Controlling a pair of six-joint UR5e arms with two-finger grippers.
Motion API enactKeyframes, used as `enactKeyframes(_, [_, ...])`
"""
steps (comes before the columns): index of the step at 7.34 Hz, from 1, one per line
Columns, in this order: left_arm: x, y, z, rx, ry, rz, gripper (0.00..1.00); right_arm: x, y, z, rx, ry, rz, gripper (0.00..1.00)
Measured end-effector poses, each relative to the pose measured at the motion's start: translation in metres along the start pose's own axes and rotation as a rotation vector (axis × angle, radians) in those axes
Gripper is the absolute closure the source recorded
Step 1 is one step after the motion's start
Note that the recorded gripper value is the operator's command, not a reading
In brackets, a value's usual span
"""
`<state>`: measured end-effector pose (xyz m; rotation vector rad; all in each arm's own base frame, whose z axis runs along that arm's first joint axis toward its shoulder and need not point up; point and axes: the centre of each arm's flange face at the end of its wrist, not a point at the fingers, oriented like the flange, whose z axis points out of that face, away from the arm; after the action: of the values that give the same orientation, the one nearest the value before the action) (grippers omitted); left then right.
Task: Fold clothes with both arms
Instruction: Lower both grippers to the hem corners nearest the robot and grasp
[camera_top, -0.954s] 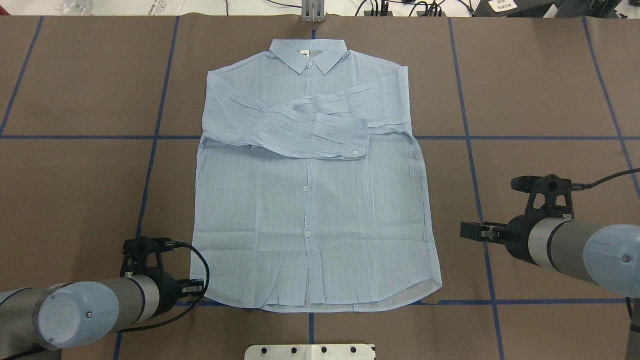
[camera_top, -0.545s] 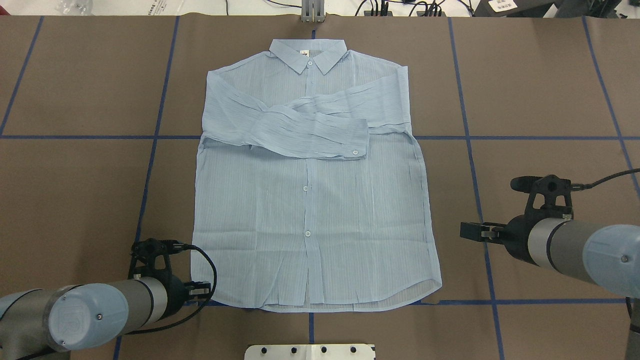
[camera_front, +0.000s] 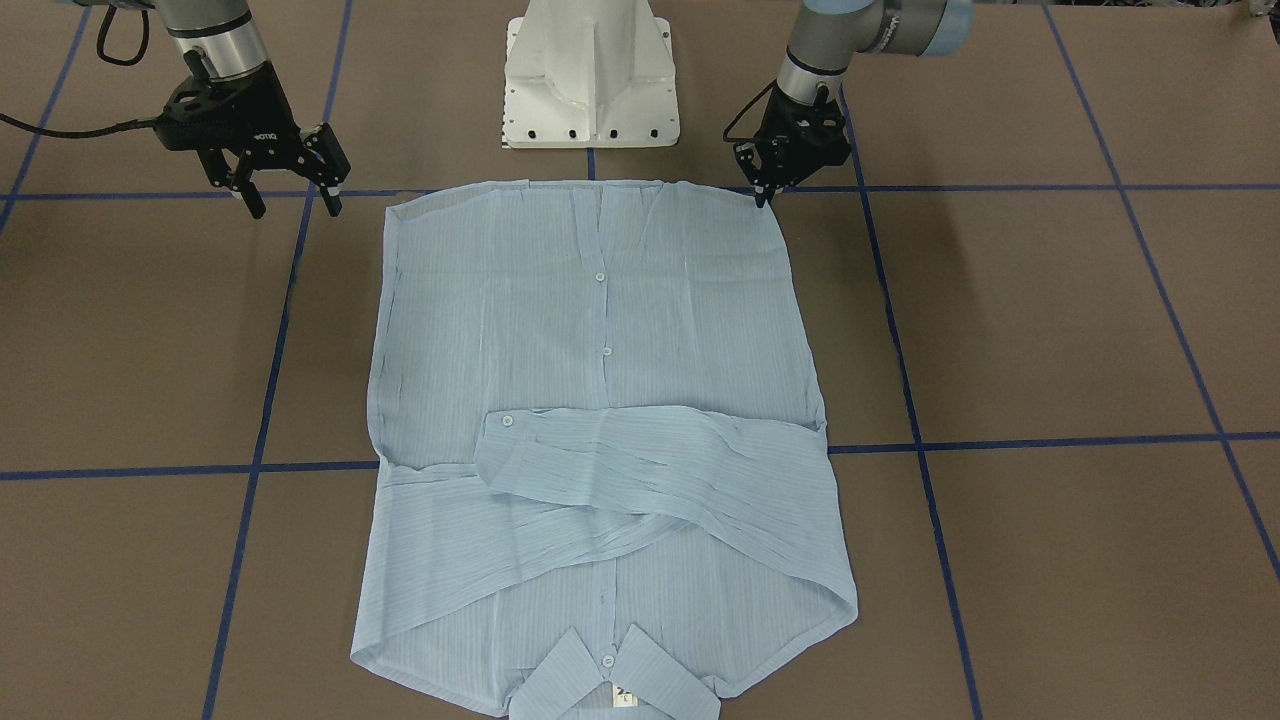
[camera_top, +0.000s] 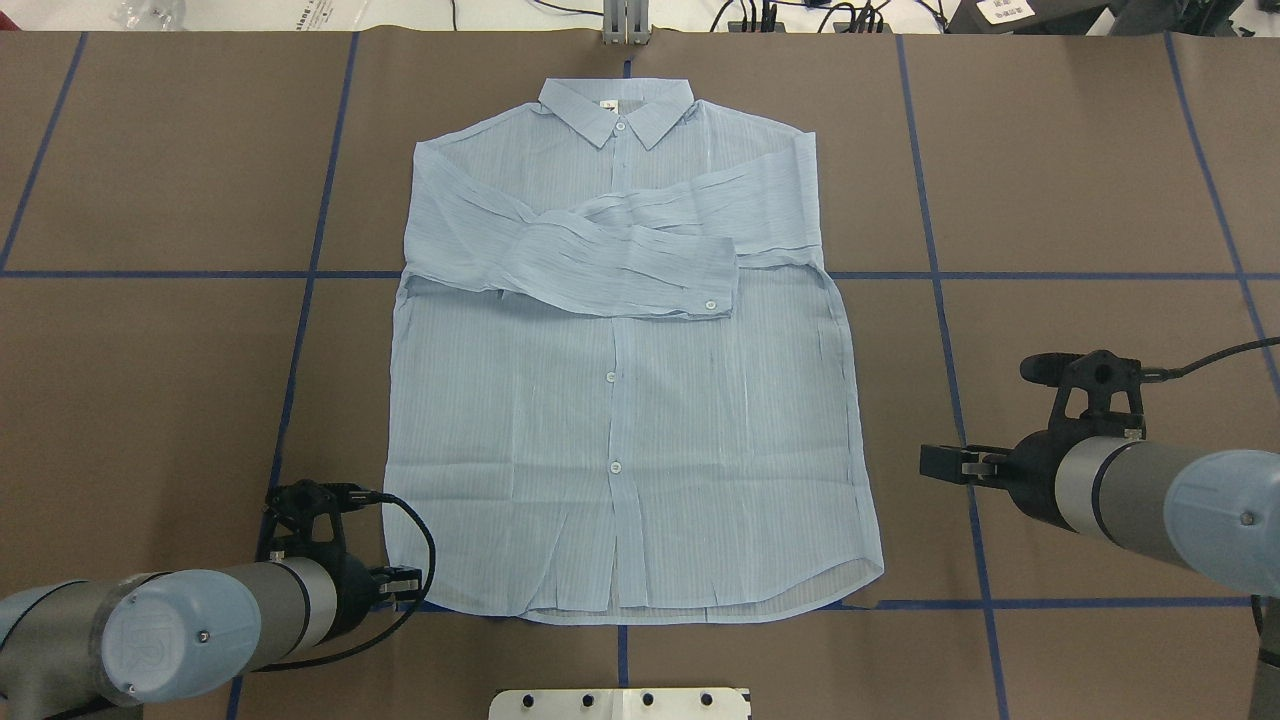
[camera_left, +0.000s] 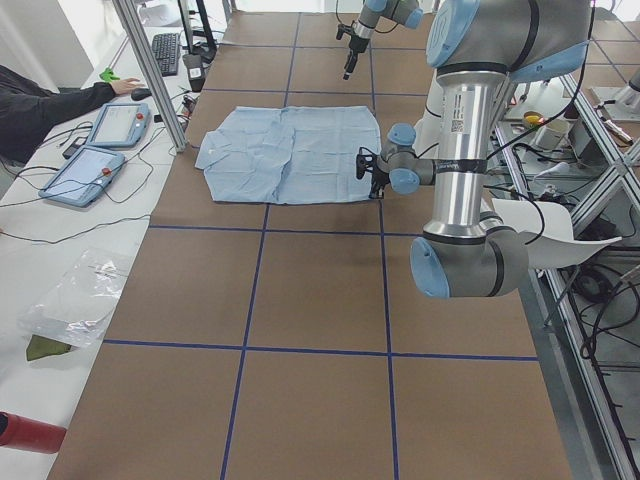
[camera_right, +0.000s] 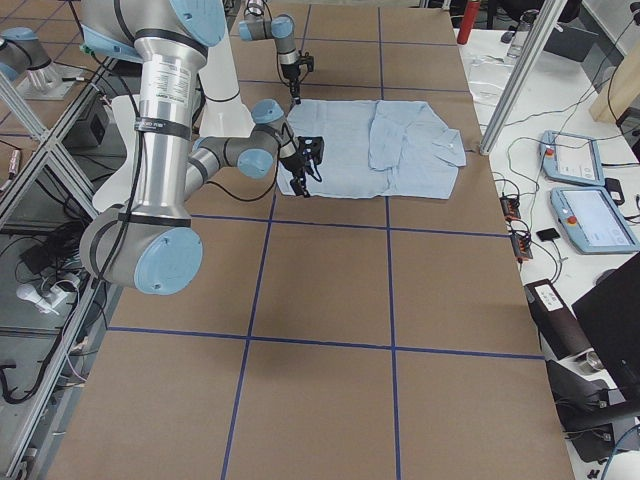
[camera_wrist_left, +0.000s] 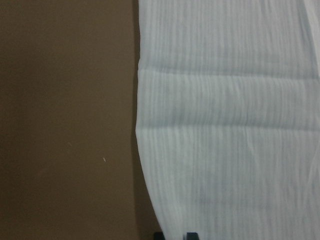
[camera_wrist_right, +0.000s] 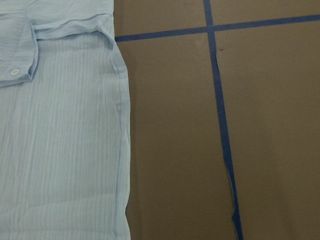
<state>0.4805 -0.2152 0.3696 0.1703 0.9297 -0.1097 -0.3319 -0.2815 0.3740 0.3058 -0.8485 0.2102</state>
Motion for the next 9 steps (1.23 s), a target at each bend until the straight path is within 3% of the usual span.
enactKeyframes(2, [0.007,-0.001,-0.006,0.002,0.02,0.003,1.0,-0.014,0.002,-0.001,0.001,-0.023,0.028,0.04])
enactKeyframes(4, [0.016,-0.003,-0.012,0.004,0.044,0.002,1.0,-0.026,0.019,0.006,0.029,0.002,0.072,0.36])
enactKeyframes(9, [0.02,-0.004,-0.015,0.015,0.059,0.004,1.0,-0.057,0.069,0.034,0.08,0.006,0.152,0.43])
